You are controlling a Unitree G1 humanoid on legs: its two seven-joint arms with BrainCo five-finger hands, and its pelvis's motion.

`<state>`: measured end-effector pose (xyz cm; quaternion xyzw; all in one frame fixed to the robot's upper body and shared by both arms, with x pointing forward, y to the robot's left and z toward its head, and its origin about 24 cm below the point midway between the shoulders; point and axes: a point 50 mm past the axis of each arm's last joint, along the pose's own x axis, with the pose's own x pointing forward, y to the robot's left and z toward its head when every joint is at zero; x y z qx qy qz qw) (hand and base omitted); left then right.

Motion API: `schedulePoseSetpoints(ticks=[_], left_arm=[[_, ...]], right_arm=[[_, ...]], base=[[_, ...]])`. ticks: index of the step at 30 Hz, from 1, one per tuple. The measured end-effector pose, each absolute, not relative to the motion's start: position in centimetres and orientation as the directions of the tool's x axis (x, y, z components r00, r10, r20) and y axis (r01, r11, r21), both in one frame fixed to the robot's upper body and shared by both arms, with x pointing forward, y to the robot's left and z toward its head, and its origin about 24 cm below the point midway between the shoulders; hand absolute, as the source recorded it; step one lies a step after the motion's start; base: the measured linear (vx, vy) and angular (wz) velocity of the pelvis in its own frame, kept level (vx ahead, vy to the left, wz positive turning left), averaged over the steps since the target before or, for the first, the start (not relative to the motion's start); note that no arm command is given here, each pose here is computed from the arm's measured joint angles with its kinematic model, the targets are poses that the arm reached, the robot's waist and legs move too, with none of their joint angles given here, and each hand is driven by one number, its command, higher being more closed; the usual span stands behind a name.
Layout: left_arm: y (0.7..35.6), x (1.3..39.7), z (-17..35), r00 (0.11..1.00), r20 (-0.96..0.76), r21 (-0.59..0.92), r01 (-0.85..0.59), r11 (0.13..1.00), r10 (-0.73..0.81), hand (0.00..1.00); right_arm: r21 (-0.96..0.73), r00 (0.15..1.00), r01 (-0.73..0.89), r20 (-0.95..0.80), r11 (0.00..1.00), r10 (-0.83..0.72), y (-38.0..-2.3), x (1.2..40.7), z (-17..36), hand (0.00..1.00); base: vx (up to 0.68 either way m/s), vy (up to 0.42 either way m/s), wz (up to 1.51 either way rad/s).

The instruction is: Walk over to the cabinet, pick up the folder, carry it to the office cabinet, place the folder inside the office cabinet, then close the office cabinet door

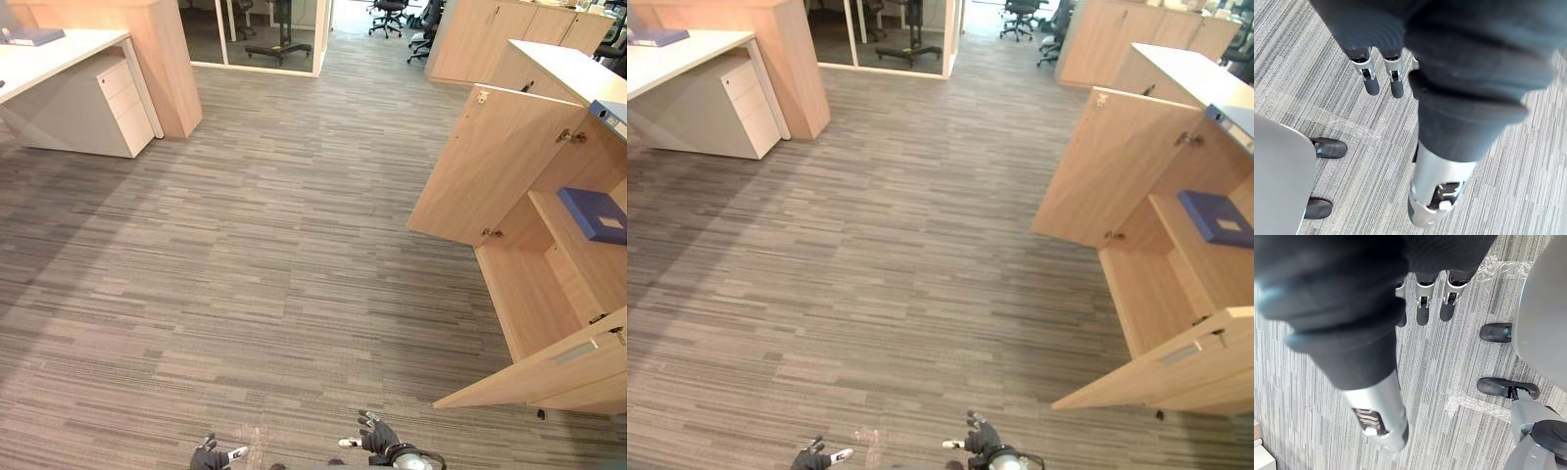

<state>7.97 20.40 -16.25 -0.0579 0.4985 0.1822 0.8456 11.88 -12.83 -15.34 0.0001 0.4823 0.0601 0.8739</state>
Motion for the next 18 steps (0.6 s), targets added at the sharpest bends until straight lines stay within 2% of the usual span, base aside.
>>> schedulePoseSetpoints(ticks=[9,18], left_arm=[[20.27,8.36,-16.14,0.462,-0.861,0.021,-0.384,0.923,0.212,0.0],[19.83,9.0,-15.89,0.494,-0.839,0.13,-0.227,0.965,0.229,0.0]], right_arm=[[0.077,0.561,-0.114,-0.818,0.99,0.128,-12.31,12.87,-14.76,0.0],[0.091,0.583,-0.098,-0.802,0.991,0.131,-12.14,12.57,-14.42,0.0]], base=[[0.02,0.004,-0.01],[-0.08,0.01,0.01]])
